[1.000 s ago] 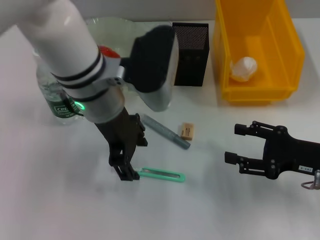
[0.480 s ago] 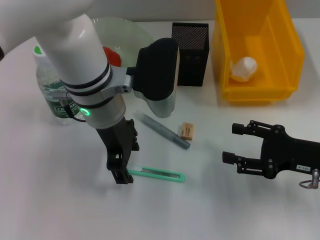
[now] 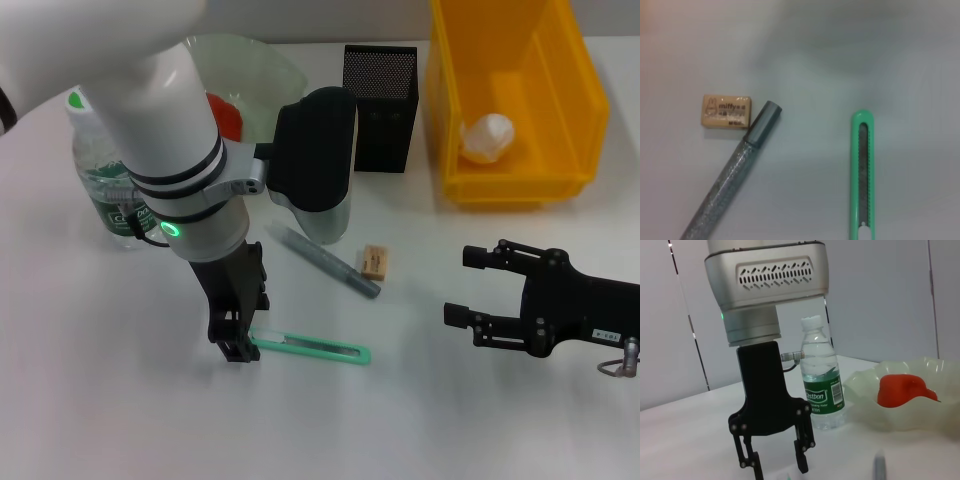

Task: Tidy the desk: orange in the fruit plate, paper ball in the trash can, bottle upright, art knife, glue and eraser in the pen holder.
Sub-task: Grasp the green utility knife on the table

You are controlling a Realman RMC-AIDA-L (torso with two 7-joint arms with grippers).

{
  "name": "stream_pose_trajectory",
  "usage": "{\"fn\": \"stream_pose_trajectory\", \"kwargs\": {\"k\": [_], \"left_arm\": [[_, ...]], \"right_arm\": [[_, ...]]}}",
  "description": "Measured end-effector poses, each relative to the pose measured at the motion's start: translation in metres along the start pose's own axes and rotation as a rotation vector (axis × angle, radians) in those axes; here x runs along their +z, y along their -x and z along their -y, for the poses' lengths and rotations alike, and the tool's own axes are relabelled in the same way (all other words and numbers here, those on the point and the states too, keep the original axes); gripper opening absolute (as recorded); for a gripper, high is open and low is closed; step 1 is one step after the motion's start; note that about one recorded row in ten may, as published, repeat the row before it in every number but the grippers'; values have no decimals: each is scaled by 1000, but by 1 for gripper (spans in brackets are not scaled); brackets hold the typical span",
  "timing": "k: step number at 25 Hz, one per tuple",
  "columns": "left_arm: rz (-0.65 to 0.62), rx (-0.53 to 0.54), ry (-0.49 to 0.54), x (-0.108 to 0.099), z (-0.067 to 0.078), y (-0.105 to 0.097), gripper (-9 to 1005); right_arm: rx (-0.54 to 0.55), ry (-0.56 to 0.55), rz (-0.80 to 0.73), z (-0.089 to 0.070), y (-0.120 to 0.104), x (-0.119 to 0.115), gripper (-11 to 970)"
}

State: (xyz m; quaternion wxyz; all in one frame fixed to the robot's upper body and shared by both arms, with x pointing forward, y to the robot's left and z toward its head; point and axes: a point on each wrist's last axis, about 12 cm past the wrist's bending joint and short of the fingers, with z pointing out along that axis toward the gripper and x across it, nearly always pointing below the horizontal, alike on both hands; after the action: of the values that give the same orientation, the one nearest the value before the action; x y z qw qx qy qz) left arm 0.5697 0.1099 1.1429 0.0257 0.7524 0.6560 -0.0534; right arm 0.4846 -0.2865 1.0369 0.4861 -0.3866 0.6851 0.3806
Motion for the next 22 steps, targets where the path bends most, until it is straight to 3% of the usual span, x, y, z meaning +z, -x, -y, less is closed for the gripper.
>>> {"fn": "stream_pose_trajectory", "kwargs": {"k": [22], "left_arm": [[-39, 5, 3, 8, -1, -3, 447]], "right_arm": [[-4, 4, 4, 1, 2, 1, 786]]}}
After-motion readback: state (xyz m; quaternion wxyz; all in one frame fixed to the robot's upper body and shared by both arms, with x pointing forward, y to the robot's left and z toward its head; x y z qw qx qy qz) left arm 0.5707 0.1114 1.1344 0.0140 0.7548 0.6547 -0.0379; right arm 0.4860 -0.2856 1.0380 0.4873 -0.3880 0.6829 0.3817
